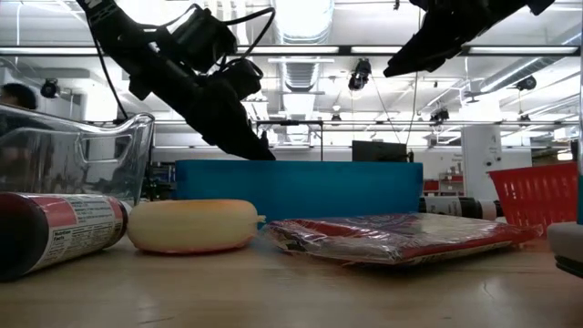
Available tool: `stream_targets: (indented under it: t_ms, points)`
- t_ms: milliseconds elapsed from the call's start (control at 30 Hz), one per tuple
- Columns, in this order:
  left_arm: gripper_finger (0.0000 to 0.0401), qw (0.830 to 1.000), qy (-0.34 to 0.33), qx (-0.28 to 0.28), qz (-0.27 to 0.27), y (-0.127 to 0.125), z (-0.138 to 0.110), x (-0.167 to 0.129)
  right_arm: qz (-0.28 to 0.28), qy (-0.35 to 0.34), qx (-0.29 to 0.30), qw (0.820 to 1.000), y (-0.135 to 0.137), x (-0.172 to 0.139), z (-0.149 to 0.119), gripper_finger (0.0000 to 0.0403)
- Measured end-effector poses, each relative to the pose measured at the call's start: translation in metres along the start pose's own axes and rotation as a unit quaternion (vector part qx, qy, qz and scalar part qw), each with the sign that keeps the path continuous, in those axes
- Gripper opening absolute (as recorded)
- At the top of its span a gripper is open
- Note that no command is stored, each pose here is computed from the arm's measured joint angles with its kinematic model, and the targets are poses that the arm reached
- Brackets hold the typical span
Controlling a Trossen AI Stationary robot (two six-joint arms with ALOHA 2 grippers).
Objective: Pick & Place Food Item
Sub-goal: Put the top left black food coloring bottle into the blue bin
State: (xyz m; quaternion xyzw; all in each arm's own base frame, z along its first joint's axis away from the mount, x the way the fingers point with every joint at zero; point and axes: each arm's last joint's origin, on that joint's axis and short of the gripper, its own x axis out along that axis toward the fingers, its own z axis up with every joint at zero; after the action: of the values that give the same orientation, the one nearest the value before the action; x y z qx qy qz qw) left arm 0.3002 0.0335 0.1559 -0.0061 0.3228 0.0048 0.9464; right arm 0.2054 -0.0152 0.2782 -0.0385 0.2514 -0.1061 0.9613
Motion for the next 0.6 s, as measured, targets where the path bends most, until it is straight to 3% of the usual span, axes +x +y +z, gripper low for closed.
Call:
stream_targets:
  t_ms: [233,600]
  points:
    - [0.0185,1.000,0.000,0.000,-0.011,-0.0007,-0.0004,0.0000,0.000,-0.007,0.002,1.000,0.0005,0.0022,-0.0026,0.0251]
    - [0.0196,0.999,-0.030,0.002,-0.029,-0.0021,0.0056,-0.0010,0.001,-0.006,0.004,1.000,0.0006,0.0024,-0.0031,0.0251]
